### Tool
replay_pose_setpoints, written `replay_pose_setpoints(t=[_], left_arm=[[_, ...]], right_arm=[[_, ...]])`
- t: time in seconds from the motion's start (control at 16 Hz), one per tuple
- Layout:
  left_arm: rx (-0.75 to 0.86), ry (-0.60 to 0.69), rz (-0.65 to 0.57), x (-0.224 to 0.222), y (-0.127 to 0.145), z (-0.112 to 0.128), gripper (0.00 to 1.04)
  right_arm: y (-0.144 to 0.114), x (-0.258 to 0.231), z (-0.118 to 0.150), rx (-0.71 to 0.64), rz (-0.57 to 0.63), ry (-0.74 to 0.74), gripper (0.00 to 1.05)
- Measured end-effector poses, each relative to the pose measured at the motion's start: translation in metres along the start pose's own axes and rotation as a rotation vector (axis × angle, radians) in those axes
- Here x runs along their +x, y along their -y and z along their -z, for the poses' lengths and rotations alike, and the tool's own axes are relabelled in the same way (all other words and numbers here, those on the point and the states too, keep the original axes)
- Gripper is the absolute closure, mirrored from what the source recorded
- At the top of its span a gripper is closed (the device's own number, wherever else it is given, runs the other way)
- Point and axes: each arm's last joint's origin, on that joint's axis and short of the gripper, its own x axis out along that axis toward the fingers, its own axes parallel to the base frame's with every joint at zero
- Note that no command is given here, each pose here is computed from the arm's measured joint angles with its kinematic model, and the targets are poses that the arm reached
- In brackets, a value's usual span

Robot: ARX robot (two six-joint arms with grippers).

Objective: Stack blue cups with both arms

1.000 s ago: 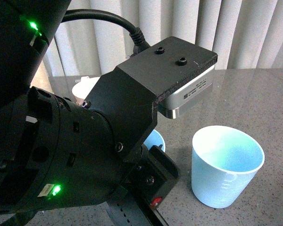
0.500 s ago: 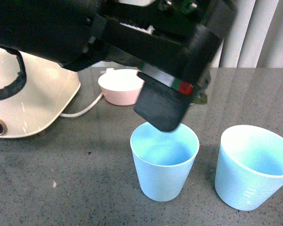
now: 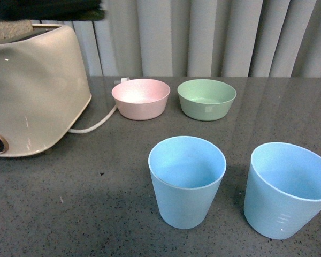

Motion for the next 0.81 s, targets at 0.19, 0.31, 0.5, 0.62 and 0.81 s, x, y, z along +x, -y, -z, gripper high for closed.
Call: replay_pose_setpoints(t=[0.19,0.31,0.5,0.62,0.81], left_arm=[[-0.101,0.028,-0.081,-0.034,-0.009,0.018,0.07],[-0.108,0.057,-0.12,-0.053,-0.006,0.029,0.07],[-0.045,0.24,-0.356,-0.075,0.001,0.043,0.2],[-0.051,0.308,-0.559,-0.088,0.001,0.062,0.37],[-0.065,0.283,-0.611,-0.102,-0.002,0.105,0.87]], right_arm=[[0.0,0.0,0.0,0.0,0.0,0.0,0.07],[0.0,0.0,0.0,0.0,0.0,0.0,0.07],[0.0,0.0,0.0,0.0,0.0,0.0,0.07],[0.0,0.0,0.0,0.0,0.0,0.0,0.07],[0.0,0.0,0.0,0.0,0.0,-0.001,0.07]])
